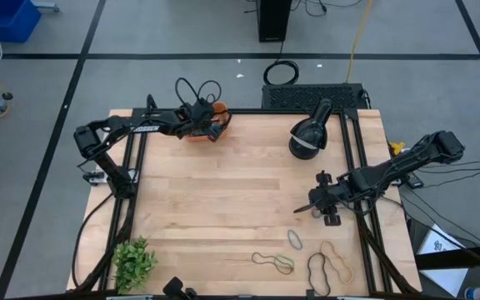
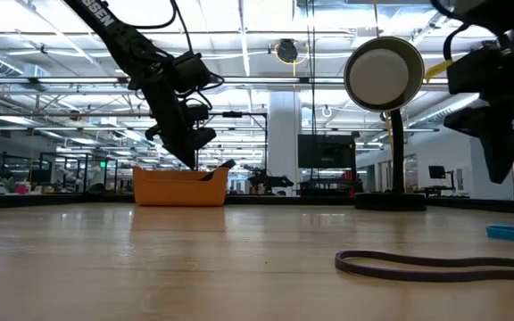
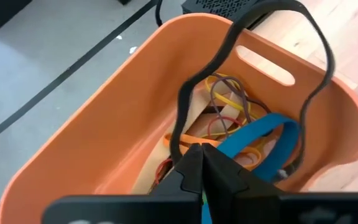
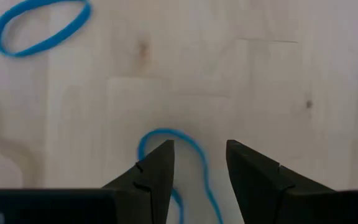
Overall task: Pick and place rubber bands into bin
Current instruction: Put the top blue rubber band into the orange container
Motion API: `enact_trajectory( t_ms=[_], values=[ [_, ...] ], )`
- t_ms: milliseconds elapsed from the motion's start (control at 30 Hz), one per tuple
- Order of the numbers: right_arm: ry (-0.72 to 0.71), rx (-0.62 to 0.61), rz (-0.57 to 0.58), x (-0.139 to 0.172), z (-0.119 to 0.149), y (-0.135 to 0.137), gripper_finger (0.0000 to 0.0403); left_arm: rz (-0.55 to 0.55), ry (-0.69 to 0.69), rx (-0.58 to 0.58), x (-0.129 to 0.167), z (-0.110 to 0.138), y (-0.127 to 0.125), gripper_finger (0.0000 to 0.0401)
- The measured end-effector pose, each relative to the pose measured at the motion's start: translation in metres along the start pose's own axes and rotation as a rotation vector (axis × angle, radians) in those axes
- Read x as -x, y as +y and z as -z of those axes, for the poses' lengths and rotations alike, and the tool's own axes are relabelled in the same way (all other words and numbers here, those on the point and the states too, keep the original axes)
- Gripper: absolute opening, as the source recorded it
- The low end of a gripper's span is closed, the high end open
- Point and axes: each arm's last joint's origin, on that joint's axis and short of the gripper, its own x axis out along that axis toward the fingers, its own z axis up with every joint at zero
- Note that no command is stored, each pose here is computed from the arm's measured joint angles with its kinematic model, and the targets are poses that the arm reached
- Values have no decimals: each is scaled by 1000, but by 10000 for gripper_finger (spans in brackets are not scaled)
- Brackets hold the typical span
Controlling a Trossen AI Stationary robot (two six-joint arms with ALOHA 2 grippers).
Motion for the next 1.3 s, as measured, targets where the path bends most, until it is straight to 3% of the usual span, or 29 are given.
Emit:
enact_trajectory(
  t_ms=[167,467,667,800,967,1133,1300],
  values=[
    [5,38,-1,-1,2,6,139,30,5,-2,0,0,-1,4],
    [104,53,99,-20,2,11,139,41,34,-22,2,4,-5,42],
    [158,56,118,-35,1,12,136,49,41,-36,3,5,-10,46],
    [159,61,116,-42,-2,14,107,56,65,-77,8,8,-12,46],
    [145,78,97,-43,-4,15,28,85,71,-90,24,8,-13,46],
    [33,59,117,-38,-11,15,7,233,2,-60,49,0,-19,47],
    [-178,74,129,-28,-27,18,3,515,-76,-96,76,-6,-34,47]
  ],
)
